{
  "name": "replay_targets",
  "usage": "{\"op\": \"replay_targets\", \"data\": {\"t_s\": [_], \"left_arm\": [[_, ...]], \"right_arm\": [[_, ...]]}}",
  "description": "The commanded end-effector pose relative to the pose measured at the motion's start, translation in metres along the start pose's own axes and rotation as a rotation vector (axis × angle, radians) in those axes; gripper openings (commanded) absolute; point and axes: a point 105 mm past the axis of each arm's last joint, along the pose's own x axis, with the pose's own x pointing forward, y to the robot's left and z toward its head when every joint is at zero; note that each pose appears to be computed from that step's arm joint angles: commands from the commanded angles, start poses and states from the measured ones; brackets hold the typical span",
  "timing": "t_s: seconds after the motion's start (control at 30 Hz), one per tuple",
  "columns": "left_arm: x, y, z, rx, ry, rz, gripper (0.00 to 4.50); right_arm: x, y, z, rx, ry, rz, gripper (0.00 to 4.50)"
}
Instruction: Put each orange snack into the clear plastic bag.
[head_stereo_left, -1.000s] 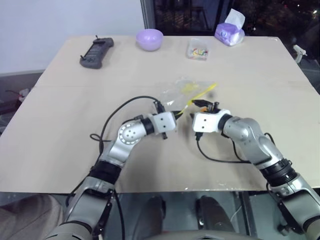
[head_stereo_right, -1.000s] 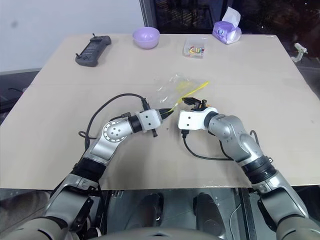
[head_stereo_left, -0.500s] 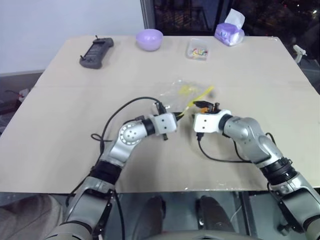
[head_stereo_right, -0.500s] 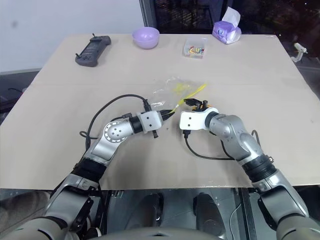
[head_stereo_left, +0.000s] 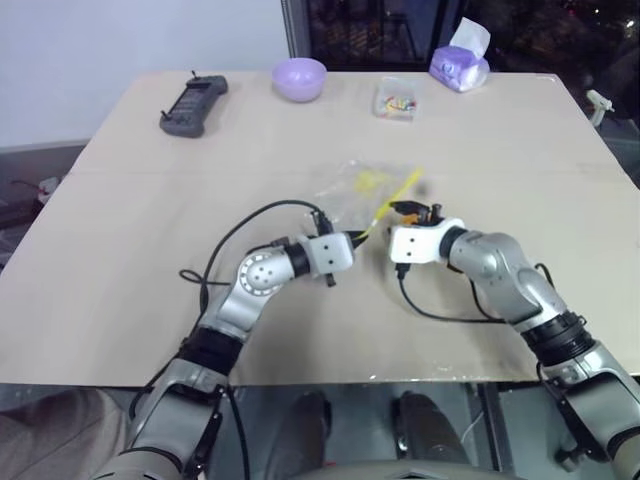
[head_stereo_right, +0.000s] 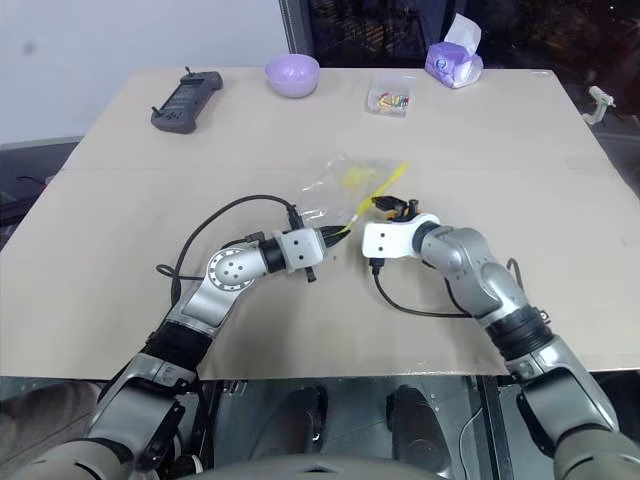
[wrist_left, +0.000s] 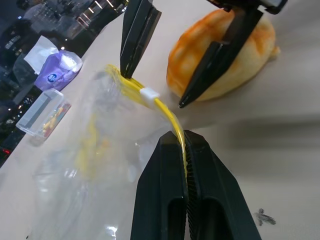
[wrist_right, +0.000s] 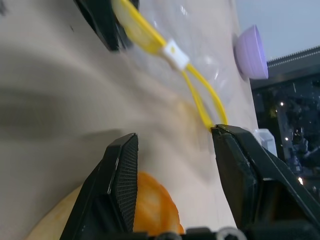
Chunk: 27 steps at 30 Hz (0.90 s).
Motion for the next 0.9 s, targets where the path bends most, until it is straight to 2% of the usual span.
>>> {"op": "replay_targets", "data": {"t_s": [0.03,0.63,0.77,0.9], "left_arm": [[0.001,0.003,0.016,0.034,-0.051,0.008,0.00],[-0.004,0.007,0.011,0.039,-0.036,0.016,0.00],[-0.006,0.011,0.009,0.038,-0.029,0.032,0.00],[-0.007,0.031,0.006,0.010,-0.021,0.119,0.00]], "right_arm": [[-0.004,-0.019,-0.008,-0.020,0.023,-0.058,2.55],[-0.017,-0.039,-0.052,0.014,0.169,-0.109,2.55],[-0.017,-0.036,-0.045,0.048,0.136,-0.101,2.55],[-0.019,-0.024,-0.021,0.173,0.017,-0.039,2.55]]}}
